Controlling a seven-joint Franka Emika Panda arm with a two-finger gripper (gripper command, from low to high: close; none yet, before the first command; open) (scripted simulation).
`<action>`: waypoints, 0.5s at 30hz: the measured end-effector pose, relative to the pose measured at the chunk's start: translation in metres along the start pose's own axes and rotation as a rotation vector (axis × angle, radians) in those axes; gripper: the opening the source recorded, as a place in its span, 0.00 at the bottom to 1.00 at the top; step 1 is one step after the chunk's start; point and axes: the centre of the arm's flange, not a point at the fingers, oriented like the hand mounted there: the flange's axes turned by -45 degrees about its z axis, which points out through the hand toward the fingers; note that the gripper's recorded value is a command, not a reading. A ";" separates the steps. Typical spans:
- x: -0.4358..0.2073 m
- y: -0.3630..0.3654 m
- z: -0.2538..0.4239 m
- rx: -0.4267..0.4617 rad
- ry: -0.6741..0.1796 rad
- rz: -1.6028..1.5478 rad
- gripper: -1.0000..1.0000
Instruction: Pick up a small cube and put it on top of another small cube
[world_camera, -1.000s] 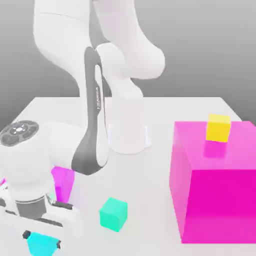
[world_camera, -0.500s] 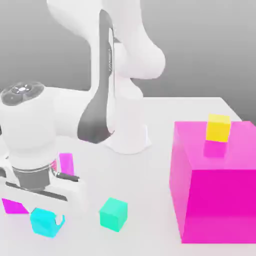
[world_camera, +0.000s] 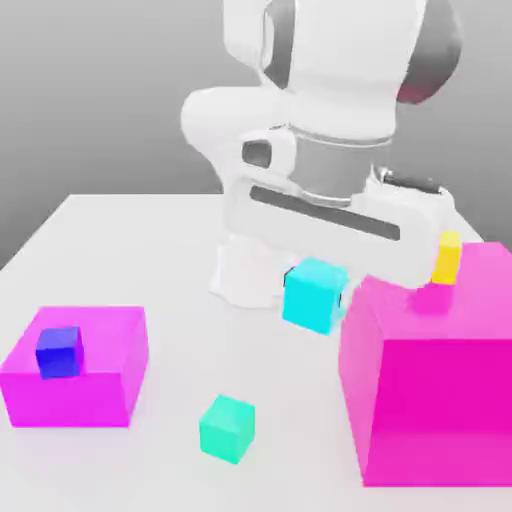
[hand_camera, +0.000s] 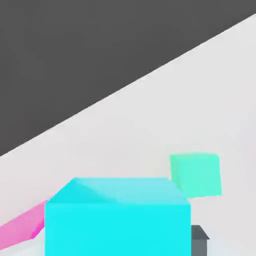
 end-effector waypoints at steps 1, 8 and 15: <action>-0.017 -0.007 -0.010 0.007 -0.001 0.009 0.00; -0.133 -0.033 -0.054 0.059 -0.026 0.049 0.00; -0.142 -0.036 -0.010 0.061 -0.028 0.050 1.00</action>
